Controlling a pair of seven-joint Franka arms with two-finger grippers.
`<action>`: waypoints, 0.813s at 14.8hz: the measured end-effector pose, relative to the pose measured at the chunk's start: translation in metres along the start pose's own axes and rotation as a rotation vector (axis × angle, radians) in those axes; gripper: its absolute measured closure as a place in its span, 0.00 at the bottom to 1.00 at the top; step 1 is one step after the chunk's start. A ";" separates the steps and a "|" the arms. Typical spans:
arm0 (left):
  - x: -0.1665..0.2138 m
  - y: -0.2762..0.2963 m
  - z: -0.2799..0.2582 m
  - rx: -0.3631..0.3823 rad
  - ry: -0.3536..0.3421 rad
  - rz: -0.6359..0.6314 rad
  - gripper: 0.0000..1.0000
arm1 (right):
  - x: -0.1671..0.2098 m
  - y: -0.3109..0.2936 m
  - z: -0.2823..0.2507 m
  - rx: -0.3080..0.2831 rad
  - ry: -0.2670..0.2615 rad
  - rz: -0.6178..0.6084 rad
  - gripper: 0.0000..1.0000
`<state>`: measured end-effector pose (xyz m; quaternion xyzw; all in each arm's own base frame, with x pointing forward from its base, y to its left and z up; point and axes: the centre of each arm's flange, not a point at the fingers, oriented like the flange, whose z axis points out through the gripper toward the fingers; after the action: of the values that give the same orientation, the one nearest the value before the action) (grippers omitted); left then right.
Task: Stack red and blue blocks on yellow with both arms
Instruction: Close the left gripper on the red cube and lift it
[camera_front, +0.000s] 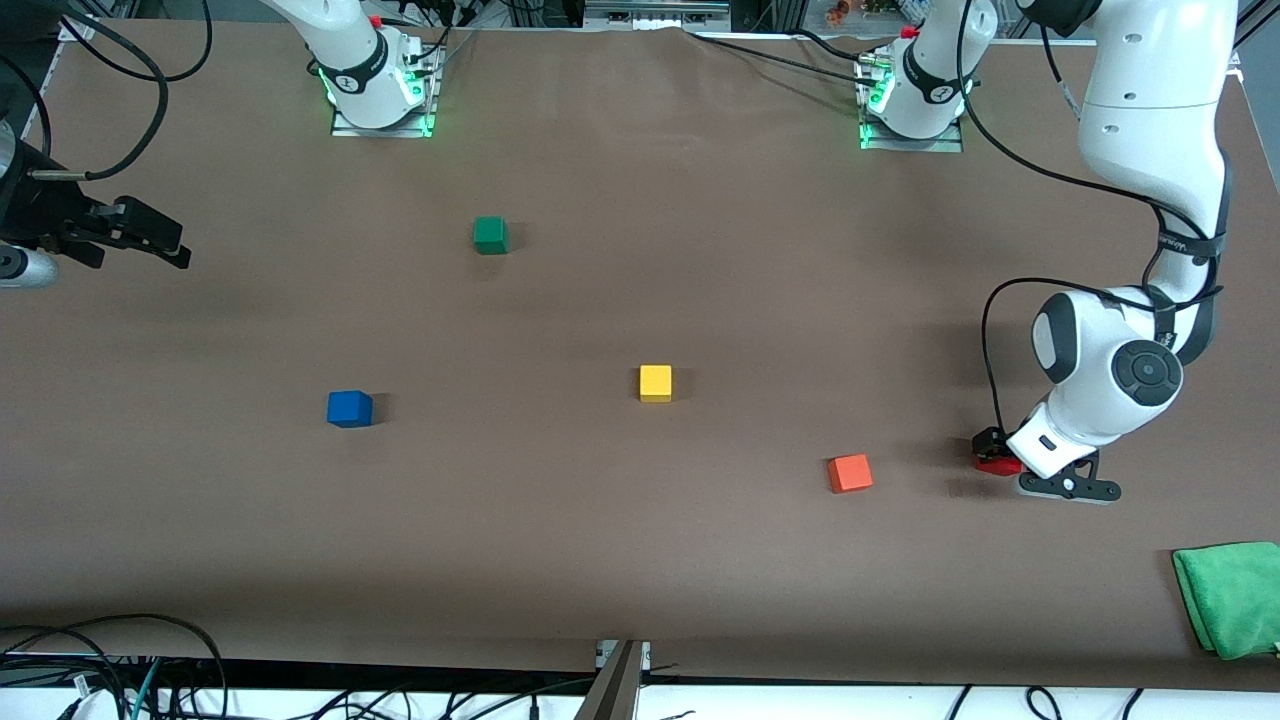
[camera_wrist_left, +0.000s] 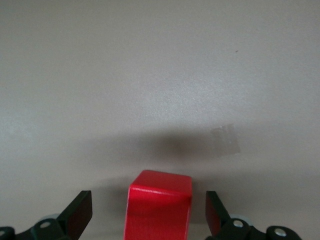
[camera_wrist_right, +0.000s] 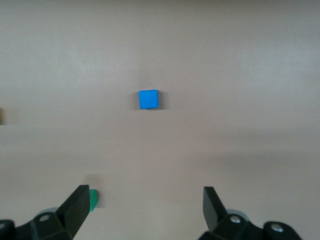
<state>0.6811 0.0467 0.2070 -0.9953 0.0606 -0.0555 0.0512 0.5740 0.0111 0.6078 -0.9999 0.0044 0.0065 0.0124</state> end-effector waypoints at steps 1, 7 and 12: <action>0.000 -0.001 0.001 0.001 0.001 -0.002 0.00 | 0.000 0.000 0.000 0.000 0.000 0.000 0.00; 0.000 -0.003 0.001 0.002 0.005 -0.005 0.00 | 0.000 0.000 0.000 0.000 0.000 0.000 0.00; 0.000 -0.003 0.001 -0.001 0.005 -0.012 0.03 | 0.000 0.000 0.000 0.000 0.000 0.000 0.00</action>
<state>0.6816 0.0496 0.2063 -0.9955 0.0549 -0.0584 0.0501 0.5740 0.0111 0.6078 -0.9999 0.0044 0.0065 0.0124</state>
